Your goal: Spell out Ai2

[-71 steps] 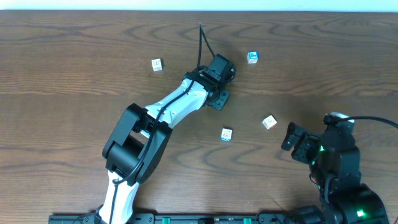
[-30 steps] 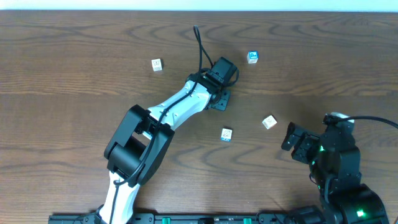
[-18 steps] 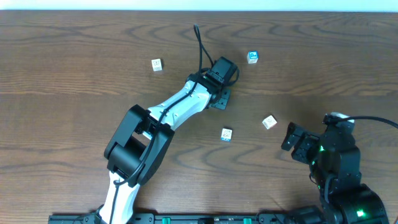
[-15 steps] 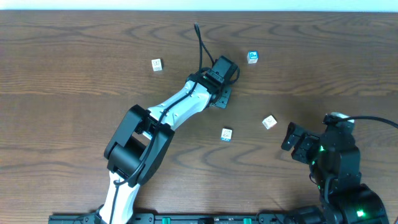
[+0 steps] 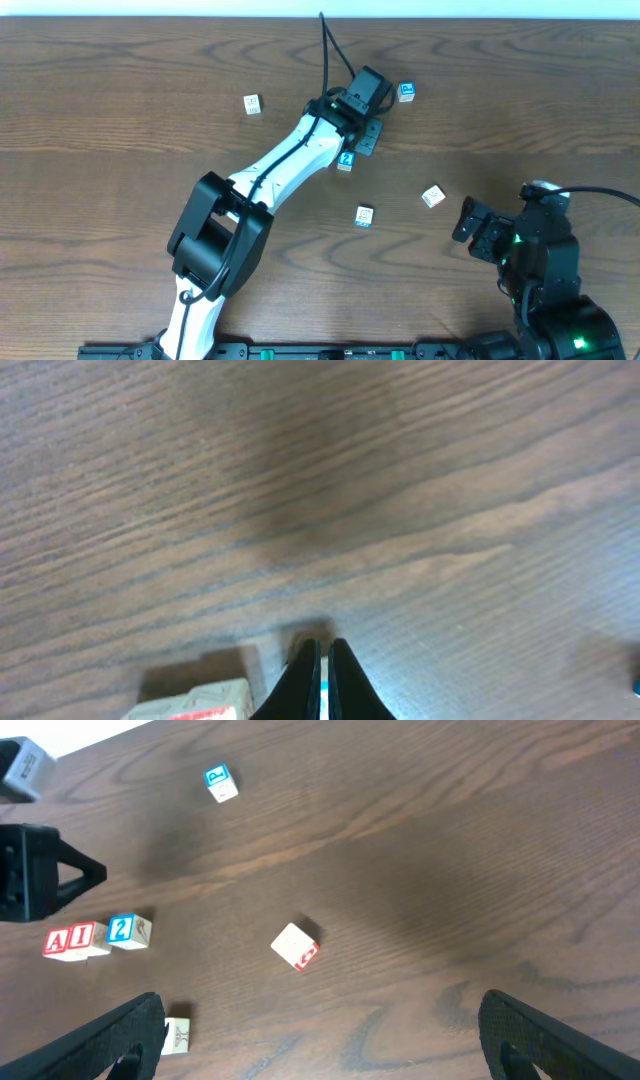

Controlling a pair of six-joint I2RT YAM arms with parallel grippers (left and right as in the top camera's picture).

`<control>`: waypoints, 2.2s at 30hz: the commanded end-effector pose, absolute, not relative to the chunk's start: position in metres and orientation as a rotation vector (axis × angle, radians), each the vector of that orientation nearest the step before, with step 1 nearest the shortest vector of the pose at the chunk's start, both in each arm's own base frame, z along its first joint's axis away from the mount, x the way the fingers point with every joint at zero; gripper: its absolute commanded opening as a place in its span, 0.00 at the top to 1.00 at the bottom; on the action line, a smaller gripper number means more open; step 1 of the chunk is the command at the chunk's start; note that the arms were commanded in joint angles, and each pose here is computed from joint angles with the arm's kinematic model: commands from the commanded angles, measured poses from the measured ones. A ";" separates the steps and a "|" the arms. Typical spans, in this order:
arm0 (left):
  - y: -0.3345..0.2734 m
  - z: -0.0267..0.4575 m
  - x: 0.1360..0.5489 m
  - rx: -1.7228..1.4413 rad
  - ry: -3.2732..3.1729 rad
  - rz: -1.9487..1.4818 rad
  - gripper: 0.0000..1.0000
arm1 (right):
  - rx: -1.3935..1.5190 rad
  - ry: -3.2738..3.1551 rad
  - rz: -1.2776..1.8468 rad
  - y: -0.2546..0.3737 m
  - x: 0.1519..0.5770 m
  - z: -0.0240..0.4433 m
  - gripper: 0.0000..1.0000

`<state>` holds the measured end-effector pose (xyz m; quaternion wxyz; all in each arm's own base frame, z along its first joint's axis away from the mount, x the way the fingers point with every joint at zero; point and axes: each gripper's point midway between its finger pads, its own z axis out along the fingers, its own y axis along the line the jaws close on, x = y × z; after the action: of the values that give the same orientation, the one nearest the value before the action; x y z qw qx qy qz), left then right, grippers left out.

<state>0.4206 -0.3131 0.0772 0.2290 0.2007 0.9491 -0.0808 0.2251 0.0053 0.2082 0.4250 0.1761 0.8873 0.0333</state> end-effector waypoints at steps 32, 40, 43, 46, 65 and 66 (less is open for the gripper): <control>-0.335 0.015 0.384 0.743 2.639 -0.272 0.94 | 0.476 2.211 0.079 0.001 0.225 0.207 0.01; -0.324 0.015 0.395 0.705 2.631 -0.203 0.94 | 0.476 2.212 0.079 0.001 0.224 0.207 0.01; -0.322 0.015 0.396 0.700 2.629 -0.193 0.94 | 0.476 2.211 0.079 0.001 0.224 0.207 0.01; -0.318 0.015 0.399 0.690 2.625 -0.155 0.94 | 0.476 2.212 0.079 0.001 0.224 0.207 0.01; -0.311 0.015 0.402 0.676 2.618 -0.100 0.94 | 0.476 2.211 0.079 0.001 0.224 0.207 0.01; -0.311 0.015 0.402 0.676 2.618 -0.100 0.94 | 0.476 2.211 0.079 0.001 0.225 0.207 0.01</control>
<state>0.4001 -0.3189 0.0217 0.2190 0.2452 0.9429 -0.0535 0.2251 0.0053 0.2082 0.4250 0.1761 0.8873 0.0333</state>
